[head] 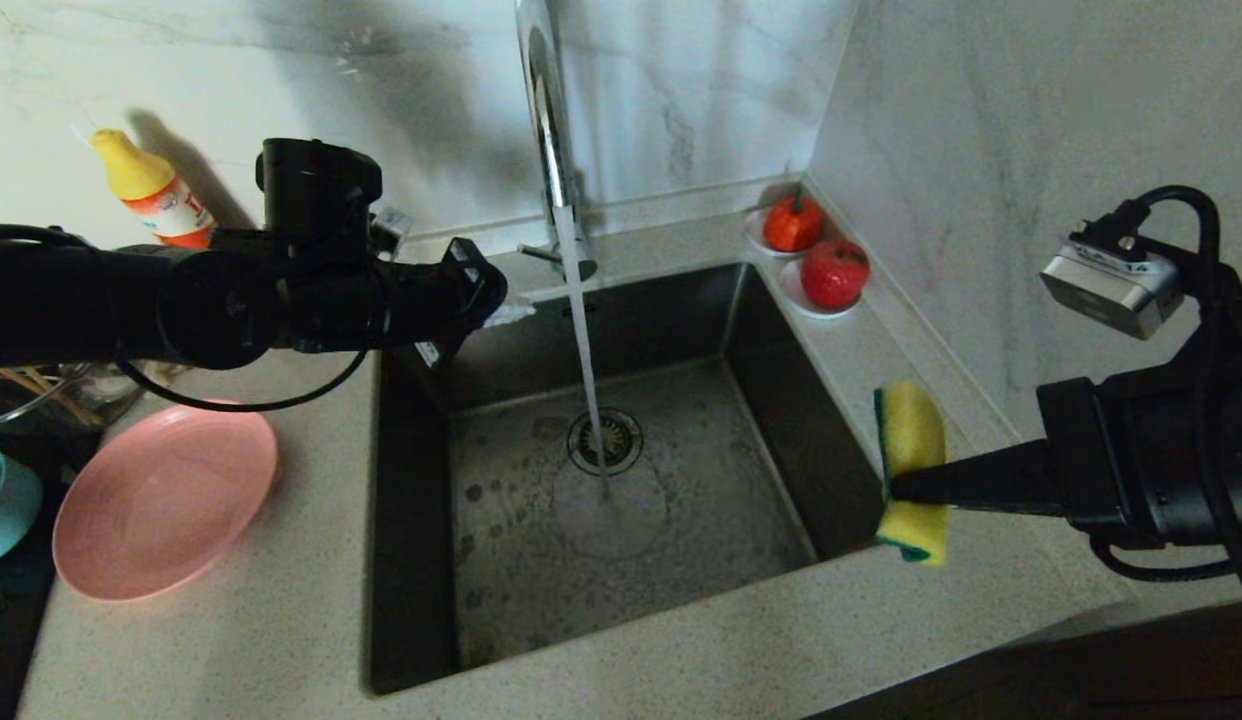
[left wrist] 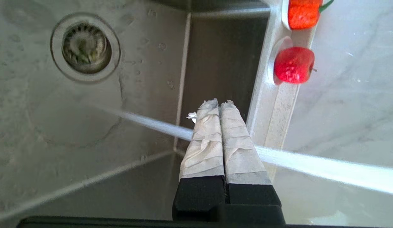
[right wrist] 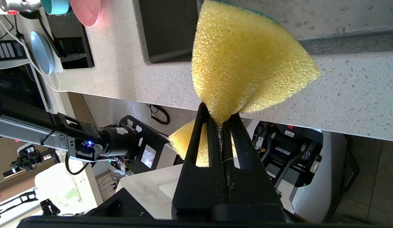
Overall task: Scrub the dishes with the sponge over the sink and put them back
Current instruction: Turn off the faucet
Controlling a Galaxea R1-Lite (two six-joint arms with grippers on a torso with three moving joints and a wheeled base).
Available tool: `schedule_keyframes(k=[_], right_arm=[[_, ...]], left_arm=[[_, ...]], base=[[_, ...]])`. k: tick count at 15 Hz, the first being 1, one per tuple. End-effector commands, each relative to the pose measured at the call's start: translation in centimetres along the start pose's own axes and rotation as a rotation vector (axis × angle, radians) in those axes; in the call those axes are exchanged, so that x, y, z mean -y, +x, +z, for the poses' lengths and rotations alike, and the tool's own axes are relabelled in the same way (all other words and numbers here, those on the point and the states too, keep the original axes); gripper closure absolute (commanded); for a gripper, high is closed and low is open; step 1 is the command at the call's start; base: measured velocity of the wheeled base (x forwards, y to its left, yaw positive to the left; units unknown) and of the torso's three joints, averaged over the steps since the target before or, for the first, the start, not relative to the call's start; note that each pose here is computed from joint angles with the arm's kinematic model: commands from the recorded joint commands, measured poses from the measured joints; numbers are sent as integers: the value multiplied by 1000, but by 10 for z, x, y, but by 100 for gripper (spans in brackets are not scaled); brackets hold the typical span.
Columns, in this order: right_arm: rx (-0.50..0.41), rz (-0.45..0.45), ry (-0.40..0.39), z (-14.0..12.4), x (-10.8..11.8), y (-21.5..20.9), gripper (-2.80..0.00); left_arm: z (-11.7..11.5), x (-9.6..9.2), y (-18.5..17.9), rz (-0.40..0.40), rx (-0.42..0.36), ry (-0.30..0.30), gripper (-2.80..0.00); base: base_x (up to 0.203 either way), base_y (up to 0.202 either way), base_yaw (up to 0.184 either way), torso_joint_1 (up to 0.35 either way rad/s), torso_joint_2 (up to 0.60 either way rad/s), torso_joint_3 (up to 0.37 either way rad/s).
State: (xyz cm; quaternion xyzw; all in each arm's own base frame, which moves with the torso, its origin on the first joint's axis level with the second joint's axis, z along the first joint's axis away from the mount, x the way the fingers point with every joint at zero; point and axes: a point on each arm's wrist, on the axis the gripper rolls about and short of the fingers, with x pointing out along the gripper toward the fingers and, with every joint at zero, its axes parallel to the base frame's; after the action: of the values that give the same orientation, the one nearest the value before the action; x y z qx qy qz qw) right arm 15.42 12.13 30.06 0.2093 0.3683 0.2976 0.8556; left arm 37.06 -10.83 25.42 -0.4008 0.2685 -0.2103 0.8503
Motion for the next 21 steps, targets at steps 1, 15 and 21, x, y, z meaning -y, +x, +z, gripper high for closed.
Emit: schedule_keyframes(k=[1,15,21], right_arm=[[3,3,3,-1,0,-4,0],[-5,-3,6,-2,1,-1,0],[-12,4,8,-3,2,-2,0]], left_arm=[[2,-4,9,10,50,5,0],[14,6,24,-29,185,33,0],[17,10,29,-64,173,30,0]], base=[[0,0,0,0,0,0],[0,0,0,0,0,0],[0,0,0,0,0,0]])
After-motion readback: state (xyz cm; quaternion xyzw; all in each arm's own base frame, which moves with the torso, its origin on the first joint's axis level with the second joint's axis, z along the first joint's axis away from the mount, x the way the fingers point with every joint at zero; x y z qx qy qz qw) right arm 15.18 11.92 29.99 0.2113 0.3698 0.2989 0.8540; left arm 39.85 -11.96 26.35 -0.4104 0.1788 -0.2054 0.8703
